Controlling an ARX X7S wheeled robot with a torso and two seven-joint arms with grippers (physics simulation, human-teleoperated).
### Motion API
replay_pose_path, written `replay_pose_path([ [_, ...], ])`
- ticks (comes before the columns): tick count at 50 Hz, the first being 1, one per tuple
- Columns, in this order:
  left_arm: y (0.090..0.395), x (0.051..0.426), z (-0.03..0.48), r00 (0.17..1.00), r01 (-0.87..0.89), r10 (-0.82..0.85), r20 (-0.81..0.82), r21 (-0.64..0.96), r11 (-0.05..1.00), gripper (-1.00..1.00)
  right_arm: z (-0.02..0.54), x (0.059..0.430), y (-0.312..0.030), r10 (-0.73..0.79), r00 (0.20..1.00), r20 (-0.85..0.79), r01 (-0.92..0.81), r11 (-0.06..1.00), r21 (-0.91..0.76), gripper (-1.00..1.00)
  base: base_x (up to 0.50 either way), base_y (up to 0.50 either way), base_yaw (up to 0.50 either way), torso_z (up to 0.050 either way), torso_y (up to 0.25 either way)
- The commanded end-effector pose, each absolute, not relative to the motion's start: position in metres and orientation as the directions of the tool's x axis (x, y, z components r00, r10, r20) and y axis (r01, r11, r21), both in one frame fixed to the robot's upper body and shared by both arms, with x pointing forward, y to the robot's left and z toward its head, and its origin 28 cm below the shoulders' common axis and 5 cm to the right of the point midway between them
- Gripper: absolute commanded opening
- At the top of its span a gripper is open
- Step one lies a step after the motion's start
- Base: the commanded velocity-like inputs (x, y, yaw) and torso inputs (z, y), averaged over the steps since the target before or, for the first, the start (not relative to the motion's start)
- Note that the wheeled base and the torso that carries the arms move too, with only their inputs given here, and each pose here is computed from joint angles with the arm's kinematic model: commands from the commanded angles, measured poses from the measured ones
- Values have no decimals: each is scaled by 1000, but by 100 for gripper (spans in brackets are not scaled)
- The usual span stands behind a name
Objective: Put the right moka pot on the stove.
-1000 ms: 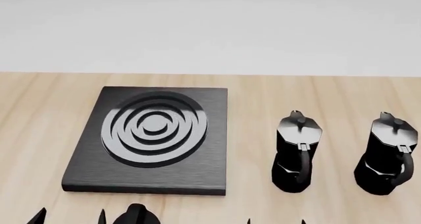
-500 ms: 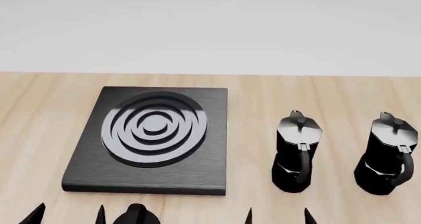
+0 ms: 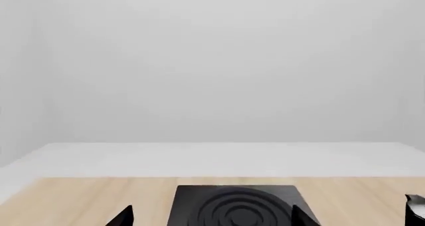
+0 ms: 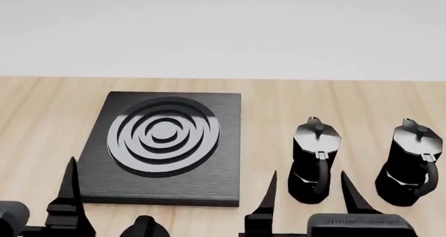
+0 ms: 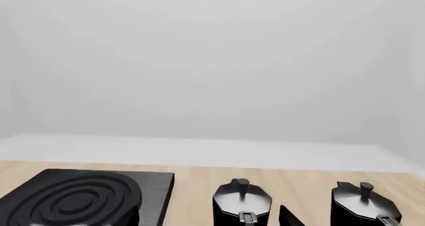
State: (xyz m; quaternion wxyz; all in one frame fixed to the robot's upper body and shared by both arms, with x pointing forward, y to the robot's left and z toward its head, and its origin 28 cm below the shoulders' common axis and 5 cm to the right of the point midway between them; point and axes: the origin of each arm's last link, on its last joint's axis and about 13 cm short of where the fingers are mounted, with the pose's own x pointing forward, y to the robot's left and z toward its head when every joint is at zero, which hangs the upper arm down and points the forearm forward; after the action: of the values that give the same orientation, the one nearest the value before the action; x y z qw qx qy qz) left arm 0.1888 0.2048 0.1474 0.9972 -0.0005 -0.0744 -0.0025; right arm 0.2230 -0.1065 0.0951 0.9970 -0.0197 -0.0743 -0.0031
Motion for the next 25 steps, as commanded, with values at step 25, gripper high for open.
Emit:
replay_pose_path([
  [25,202,172,173,974,11,-18,224,35,999,100,109,221,-101,4,986,169,6,998,-61,100,0,0,0,0,0],
])
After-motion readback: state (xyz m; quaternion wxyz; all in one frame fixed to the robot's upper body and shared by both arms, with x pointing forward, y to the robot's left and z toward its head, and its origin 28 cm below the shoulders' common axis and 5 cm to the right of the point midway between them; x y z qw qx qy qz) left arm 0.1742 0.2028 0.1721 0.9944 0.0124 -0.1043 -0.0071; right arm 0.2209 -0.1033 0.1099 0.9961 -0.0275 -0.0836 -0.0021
